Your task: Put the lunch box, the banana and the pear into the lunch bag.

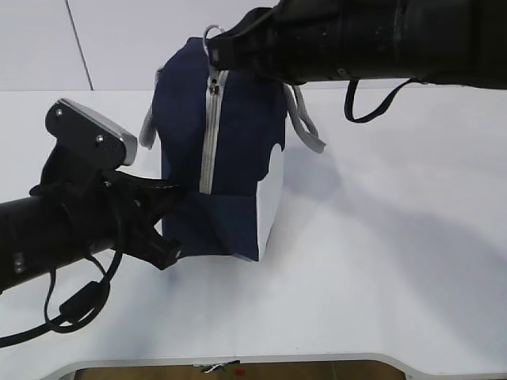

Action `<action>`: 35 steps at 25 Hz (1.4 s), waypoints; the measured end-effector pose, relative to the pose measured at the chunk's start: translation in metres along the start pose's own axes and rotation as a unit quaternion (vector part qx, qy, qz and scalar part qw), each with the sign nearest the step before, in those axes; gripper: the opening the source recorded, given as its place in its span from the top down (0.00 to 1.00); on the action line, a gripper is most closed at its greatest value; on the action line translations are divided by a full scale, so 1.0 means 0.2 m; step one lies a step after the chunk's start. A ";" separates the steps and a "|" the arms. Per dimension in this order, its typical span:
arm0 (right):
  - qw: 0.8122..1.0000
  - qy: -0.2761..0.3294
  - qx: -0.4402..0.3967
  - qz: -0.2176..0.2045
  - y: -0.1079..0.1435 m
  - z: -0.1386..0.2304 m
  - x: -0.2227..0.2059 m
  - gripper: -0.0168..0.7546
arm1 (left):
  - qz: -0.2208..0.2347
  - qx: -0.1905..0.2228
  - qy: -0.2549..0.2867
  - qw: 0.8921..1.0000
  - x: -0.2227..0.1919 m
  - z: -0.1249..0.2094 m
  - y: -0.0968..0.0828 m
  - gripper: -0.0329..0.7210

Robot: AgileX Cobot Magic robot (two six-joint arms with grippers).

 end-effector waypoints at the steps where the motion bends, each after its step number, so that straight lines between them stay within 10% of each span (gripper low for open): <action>1: 1.000 0.001 0.001 0.004 -0.01 0.00 -0.01 0.96 | 0.001 -0.001 0.000 1.000 0.00 0.00 0.00 0.93; 35: 0.991 -0.035 0.038 0.121 -0.34 -0.18 -0.29 0.96 | 0.005 -0.007 0.012 1.000 0.19 0.09 0.01 0.93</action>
Point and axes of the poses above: a point on each arm's last joint axis where the gripper is mounted, x pointing back along that axis away from the gripper, y along the wrist's bending axis when the last joint is at zero, z = x × y, the point moved 10 cm from there along -x, pointing out along that axis toward the gripper, and after that the axes turned 1 degree about -x, right-handed, at the moved point
